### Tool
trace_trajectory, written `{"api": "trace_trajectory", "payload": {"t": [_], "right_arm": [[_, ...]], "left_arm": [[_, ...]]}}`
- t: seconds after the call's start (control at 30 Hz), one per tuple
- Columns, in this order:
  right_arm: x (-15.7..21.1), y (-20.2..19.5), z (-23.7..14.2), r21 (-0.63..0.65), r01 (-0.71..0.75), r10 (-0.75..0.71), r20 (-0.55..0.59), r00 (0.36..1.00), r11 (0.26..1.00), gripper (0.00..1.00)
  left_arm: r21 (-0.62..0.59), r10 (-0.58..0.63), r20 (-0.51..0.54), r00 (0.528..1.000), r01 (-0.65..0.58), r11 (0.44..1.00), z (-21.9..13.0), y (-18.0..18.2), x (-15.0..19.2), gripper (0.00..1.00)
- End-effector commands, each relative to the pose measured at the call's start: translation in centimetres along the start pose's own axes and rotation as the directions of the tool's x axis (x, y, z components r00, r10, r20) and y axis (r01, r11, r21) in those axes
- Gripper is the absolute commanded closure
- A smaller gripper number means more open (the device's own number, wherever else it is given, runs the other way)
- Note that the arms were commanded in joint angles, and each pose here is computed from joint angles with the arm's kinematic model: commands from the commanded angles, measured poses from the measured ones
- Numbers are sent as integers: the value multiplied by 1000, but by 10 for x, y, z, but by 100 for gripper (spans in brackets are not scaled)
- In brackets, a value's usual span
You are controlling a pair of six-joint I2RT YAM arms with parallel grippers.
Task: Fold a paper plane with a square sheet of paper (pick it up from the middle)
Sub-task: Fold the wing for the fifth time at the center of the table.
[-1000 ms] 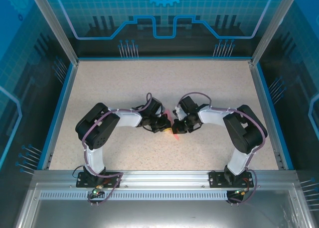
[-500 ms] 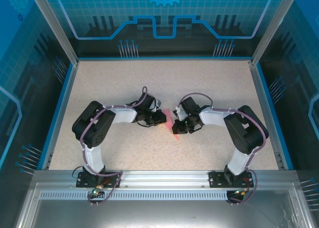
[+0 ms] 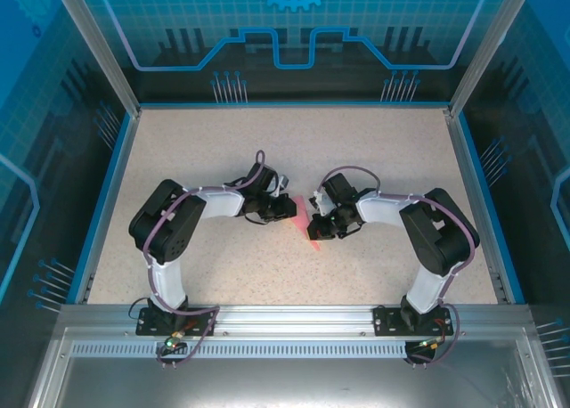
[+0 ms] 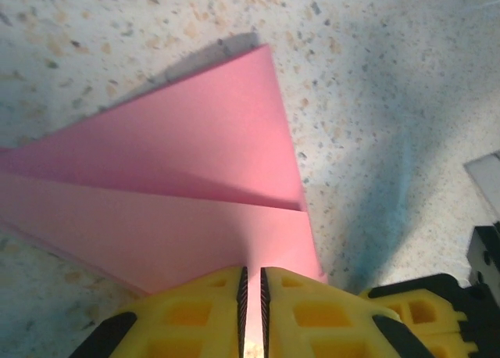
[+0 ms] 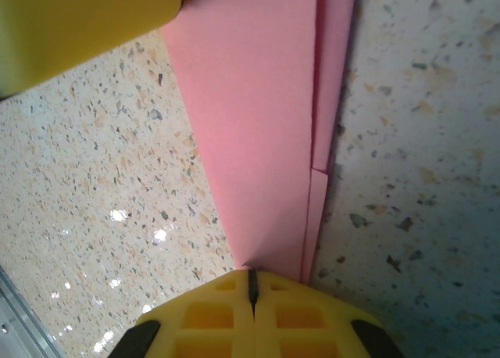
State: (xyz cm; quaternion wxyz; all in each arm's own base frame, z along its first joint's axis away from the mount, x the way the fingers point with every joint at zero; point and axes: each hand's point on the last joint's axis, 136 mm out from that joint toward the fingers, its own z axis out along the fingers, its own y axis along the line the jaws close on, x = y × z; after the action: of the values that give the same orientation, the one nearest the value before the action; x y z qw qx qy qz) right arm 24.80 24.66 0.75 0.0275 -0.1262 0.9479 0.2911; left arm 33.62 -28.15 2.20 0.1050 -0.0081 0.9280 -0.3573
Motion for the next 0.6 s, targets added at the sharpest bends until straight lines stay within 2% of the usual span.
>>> {"api": "trace_trajectory", "payload": {"t": [0.0, 0.37, 0.57], "right_arm": [[56, -55, 17, 206, -79, 116, -173, 978, 975, 100], [61, -63, 14, 262, -96, 147, -184, 972, 960, 100], [62, -66, 14, 277, -104, 160, -187, 969, 955, 100]], "left_arm": [[-85, -3, -1, 1000, 3, 996, 3, 20, -4, 85], [-289, 6, -17, 1000, -11, 957, 1, 56, -10, 86], [-296, -47, 25, 999, 52, 954, -14, 76, -28, 85]]}}
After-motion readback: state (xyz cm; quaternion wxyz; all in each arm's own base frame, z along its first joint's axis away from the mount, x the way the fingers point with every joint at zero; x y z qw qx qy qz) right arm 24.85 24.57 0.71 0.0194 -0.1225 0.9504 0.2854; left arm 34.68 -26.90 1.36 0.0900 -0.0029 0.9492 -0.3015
